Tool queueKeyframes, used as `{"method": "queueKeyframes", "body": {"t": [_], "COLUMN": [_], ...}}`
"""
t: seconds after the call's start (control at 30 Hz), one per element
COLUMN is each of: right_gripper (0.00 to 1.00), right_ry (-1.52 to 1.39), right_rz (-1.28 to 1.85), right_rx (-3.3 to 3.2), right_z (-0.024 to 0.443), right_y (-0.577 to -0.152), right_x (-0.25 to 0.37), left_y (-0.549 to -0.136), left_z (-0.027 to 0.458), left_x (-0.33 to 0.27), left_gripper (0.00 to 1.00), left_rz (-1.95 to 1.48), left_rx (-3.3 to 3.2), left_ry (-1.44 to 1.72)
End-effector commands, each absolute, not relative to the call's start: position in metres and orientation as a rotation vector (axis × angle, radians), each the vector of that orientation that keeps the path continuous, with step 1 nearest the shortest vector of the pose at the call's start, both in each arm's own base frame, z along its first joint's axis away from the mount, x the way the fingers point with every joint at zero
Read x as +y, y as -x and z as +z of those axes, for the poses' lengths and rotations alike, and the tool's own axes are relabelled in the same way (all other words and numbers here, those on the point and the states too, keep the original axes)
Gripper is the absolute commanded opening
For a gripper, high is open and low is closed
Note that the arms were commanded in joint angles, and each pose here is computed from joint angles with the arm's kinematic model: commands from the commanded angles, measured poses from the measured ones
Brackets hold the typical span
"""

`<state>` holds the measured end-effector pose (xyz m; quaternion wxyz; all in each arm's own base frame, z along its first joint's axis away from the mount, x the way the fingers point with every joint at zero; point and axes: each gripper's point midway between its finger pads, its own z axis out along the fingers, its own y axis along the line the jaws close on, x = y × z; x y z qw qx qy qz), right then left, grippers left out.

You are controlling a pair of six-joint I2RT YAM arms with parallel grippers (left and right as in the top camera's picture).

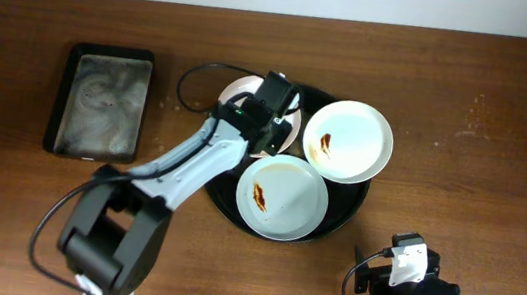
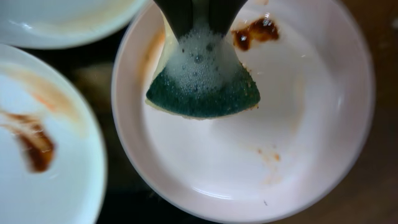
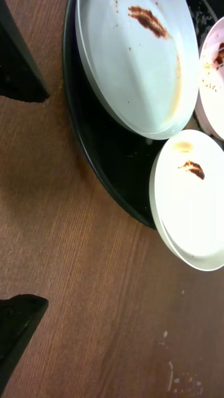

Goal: Clean dirty plates on tray and stack at the side
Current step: 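Lift the sponge with the left gripper and move it over the pink plate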

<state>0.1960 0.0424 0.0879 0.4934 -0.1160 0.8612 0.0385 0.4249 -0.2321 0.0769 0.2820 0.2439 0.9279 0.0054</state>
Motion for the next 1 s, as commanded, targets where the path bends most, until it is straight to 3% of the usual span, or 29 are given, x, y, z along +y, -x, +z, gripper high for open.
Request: {"method": "queueKeyframes", "body": {"t": [0.0, 0.37, 0.63, 0.97], "right_gripper": [0.99, 0.99, 0.99, 0.99], "right_ry": [0.266, 0.266, 0.266, 0.266], "right_rz": [0.072, 0.072, 0.072, 0.072], "right_rx": [2.093, 2.094, 2.093, 2.093], "right_z": [0.086, 0.086, 0.086, 0.086], "right_y": [-0.196, -0.196, -0.196, -0.196], "right_x": [0.038, 0.038, 0.038, 0.038], "left_y": [-0.431, -0.441, -0.452, -0.435], "left_z": [0.051, 0.010, 0.021, 0.009], "left_x": [-0.229, -0.225, -0.189, -0.198], "left_gripper": [0.01, 0.01, 0.01, 0.01], "left_rz": [0.085, 0.163, 0.461, 0.368], "left_rx": [2.507, 2.522, 2.463, 2.542], "left_ry": [-0.635, -0.626, -0.579, -0.640]}}
